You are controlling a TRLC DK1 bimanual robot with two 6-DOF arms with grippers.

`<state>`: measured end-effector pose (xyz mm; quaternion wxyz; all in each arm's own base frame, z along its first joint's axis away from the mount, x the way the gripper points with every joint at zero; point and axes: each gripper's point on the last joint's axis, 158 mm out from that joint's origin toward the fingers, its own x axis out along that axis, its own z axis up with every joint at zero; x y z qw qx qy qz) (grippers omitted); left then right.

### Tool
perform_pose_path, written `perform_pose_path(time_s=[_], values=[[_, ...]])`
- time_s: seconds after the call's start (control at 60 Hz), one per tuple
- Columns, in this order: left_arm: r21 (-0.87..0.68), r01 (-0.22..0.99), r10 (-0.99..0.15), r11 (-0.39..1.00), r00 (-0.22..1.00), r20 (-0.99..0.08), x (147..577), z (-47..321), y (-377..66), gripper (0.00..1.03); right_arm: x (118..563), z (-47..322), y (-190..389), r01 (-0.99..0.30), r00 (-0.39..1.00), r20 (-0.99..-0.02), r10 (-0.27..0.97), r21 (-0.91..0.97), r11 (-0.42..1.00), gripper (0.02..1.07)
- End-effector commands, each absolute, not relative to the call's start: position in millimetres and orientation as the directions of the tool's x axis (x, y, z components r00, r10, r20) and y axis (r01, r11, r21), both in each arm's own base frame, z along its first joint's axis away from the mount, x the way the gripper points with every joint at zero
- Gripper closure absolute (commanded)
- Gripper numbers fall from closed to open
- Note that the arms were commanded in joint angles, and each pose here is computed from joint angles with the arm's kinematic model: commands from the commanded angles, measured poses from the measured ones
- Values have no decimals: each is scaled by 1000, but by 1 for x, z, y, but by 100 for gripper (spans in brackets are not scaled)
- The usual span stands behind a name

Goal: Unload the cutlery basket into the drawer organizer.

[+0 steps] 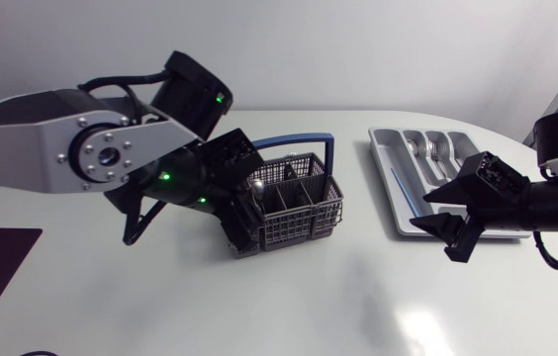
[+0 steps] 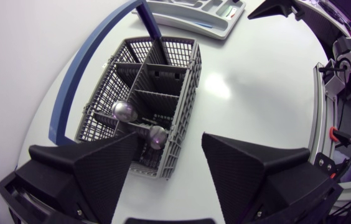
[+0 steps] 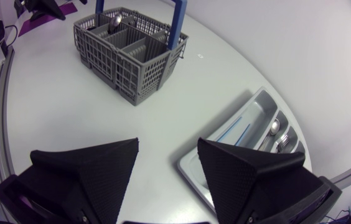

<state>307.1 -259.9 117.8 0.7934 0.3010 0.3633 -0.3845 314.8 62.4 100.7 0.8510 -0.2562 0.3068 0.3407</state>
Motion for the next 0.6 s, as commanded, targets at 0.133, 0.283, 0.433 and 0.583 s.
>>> perform_pose_path(time_s=[0.133, 0.283, 0.433, 0.583], values=[[250, 753, -227, 609, 467, -854, 324, 116, -275, 30, 289, 88, 83, -744, 531, -717, 451, -139, 654, 37], [348, 701, -127, 622, 529, -839, 339, 120, -273, 30, 281, 83, 87, -751, 517, -722, 459, -126, 648, 37], [354, 706, -76, 613, 499, -863, 343, 107, -277, 37, 278, 82, 90, -752, 514, -721, 464, -120, 648, 37], [361, 709, -21, 606, 467, -884, 347, 94, -277, 37, 276, 79, 90, -755, 508, -725, 465, -115, 645, 37]])
